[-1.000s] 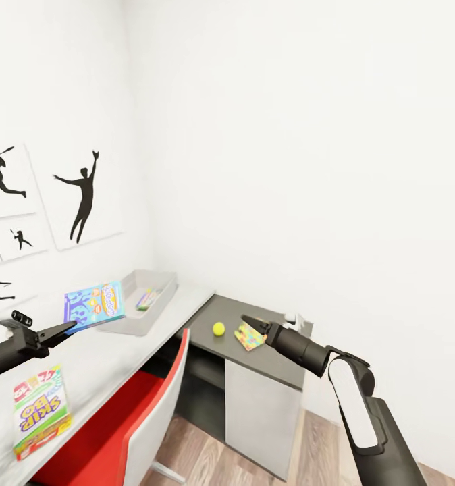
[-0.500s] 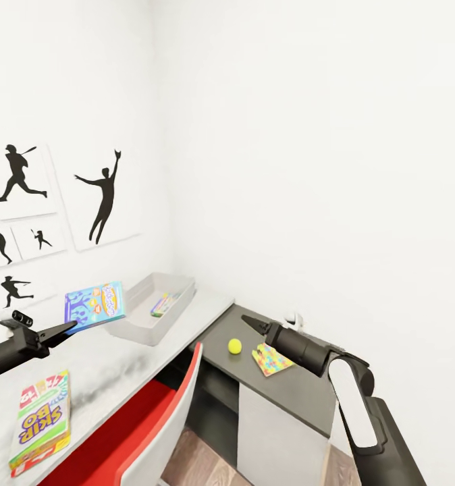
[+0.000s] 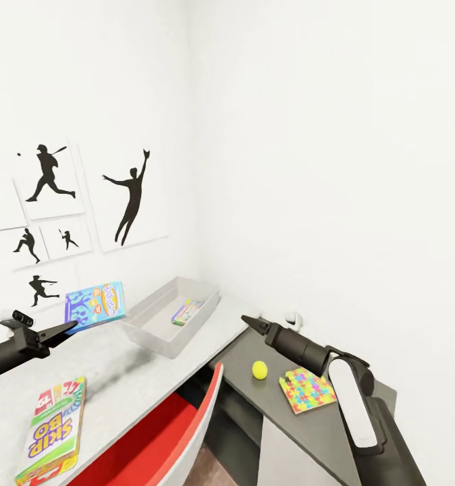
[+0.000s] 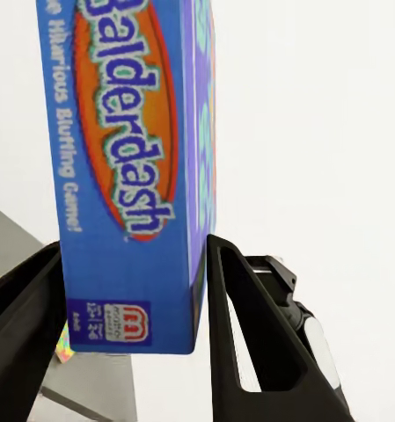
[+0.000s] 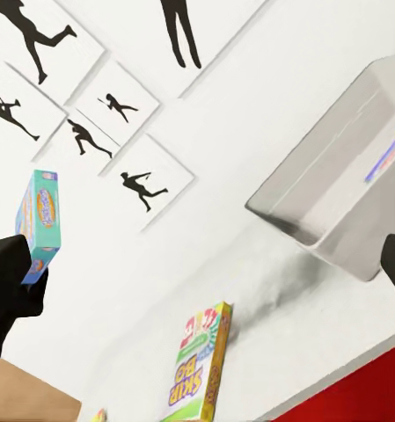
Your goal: Put all the toys in the child's room - the three board games (two on the bed and one on the table), the two jigsaw puzzles on the table, and the tennis ball on the table - inside the toy box on the table in the child's room.
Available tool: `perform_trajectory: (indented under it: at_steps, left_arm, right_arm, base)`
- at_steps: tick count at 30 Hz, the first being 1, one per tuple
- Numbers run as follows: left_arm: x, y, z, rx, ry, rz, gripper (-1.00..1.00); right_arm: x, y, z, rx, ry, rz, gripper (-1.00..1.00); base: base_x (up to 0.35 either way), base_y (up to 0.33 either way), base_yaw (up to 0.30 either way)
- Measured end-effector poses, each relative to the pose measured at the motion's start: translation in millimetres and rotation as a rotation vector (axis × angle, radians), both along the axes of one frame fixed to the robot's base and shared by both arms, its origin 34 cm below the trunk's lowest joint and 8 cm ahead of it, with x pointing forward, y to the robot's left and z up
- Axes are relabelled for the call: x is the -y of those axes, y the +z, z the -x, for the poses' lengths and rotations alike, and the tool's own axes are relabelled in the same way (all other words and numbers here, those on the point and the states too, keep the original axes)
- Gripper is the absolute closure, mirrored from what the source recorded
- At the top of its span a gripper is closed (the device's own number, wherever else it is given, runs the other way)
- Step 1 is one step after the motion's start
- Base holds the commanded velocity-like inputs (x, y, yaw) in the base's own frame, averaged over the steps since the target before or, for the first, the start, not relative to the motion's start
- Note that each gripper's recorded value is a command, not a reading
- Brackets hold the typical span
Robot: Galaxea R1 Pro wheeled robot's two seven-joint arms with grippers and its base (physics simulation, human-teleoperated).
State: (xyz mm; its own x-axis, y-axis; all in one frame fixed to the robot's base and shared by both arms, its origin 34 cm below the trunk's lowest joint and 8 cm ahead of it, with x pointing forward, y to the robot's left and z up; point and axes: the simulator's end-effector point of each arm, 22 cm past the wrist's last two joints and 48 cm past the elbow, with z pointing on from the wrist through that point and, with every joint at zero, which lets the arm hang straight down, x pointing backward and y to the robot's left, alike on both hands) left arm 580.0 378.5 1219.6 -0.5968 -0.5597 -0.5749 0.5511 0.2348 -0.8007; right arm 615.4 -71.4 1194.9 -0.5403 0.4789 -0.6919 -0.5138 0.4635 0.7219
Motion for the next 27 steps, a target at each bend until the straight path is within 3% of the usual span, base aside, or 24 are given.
perform_trajectory:
  at_steps: [5,19,27]
  left_arm:
    - [-0.1,-0.3,-0.4,0.0,0.0,-0.001,1.0]
    - [-0.3,0.4,-0.2,0.002,0.0,-0.002,1.0]
    - [0.5,0.4,0.0,0.002,-0.001,-0.001,1.0]
  right_arm:
    - [0.3,-0.3,-0.5,0.0,-0.001,0.001,-1.0]
    - [0.3,-0.2,-0.5,0.0,0.0,0.001,-1.0]
    - [1.3,-0.1,-0.3,0.0,-0.001,0.002,-1.0]
  base:
    - [0.192,0.0,0.291]
    - [0.025,0.0,0.291]
    - [0.279,0.0,0.139]
